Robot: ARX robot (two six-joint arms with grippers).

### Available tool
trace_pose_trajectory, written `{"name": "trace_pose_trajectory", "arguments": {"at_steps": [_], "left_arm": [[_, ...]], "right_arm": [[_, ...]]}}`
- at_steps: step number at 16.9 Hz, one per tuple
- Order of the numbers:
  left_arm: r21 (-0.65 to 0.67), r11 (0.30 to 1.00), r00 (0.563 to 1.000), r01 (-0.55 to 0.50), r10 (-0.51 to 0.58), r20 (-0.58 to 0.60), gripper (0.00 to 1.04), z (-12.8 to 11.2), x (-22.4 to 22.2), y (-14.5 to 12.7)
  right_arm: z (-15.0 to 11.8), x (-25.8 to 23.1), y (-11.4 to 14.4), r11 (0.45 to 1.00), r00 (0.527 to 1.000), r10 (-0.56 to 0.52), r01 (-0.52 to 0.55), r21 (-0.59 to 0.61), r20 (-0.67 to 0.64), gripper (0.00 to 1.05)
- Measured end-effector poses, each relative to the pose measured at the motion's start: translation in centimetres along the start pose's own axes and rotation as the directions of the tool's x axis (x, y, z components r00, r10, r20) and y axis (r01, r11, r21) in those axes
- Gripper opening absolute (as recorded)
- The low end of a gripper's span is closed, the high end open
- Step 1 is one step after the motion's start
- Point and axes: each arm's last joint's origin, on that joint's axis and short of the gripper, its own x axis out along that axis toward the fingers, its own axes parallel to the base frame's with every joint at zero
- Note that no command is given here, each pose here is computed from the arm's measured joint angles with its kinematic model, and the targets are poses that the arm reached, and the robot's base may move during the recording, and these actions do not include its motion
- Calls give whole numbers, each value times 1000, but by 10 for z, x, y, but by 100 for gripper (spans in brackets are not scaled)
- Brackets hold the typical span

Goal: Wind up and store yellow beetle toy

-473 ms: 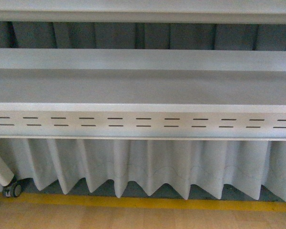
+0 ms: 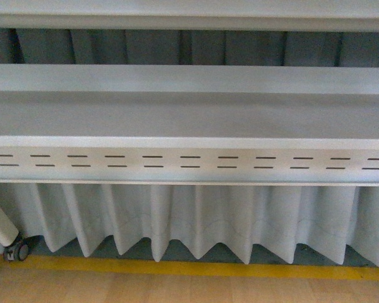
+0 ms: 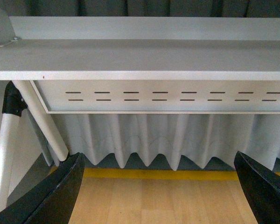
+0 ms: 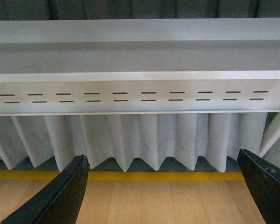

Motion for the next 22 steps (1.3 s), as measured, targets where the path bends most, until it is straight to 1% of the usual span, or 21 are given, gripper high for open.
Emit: {"name": "trace_pose_trajectory", "arguments": {"at_steps": [22], "left_arm": [[0,1000,1000,0,0,0,98,0,0,0]], "right_arm": [[0,0,0,1000,1000,0,0,0,0,98]]}}
